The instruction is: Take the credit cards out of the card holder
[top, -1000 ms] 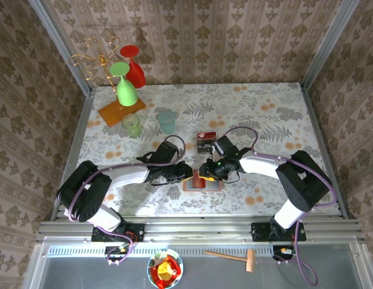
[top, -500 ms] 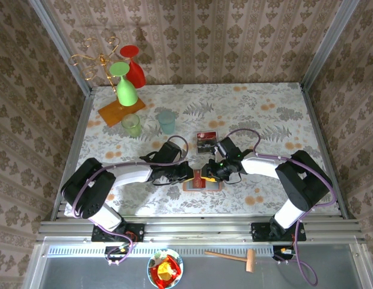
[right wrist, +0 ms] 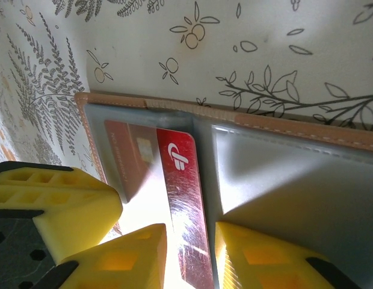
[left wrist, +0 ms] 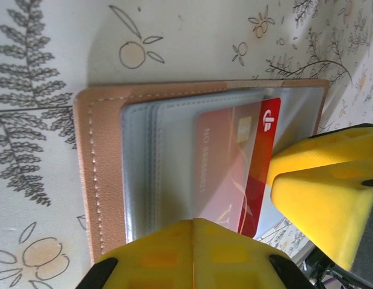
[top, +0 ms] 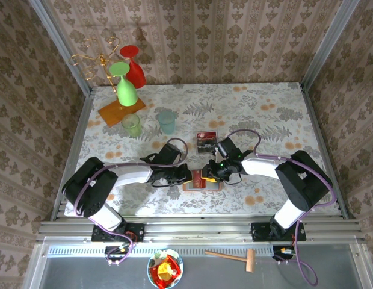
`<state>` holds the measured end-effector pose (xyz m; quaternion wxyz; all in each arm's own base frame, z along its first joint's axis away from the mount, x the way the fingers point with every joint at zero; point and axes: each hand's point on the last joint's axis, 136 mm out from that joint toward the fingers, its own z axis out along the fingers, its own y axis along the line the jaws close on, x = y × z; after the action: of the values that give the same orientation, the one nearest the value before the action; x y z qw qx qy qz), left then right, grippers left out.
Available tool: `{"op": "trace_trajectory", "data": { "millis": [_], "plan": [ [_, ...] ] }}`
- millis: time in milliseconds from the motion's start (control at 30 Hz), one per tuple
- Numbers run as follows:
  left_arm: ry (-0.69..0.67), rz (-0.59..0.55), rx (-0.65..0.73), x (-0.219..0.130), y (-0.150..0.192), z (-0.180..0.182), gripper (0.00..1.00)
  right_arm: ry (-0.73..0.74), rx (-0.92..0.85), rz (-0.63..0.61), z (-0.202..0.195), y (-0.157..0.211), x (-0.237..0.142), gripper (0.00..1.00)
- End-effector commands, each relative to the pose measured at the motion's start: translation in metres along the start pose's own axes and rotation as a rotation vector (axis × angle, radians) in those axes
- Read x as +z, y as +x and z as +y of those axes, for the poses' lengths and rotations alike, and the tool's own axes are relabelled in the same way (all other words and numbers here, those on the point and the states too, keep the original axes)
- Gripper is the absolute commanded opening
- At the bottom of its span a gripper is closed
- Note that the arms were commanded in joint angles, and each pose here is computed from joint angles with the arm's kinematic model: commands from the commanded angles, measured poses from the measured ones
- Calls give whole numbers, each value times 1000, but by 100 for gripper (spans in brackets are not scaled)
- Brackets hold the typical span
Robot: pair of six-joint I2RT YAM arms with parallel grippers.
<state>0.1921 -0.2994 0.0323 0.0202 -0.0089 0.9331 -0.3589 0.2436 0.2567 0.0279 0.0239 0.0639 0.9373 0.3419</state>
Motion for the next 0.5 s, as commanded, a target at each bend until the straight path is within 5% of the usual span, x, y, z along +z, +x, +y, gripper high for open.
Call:
{"op": "trace_trajectory", "data": {
  "millis": [0, 467],
  "plan": [
    [-47, 19, 1, 5, 8, 17, 8, -24, 25, 21, -3, 5, 2, 29],
    [-53, 24, -5, 6, 10, 22, 6, -107, 46, 18, 8, 7, 2, 22]
  ]
}}
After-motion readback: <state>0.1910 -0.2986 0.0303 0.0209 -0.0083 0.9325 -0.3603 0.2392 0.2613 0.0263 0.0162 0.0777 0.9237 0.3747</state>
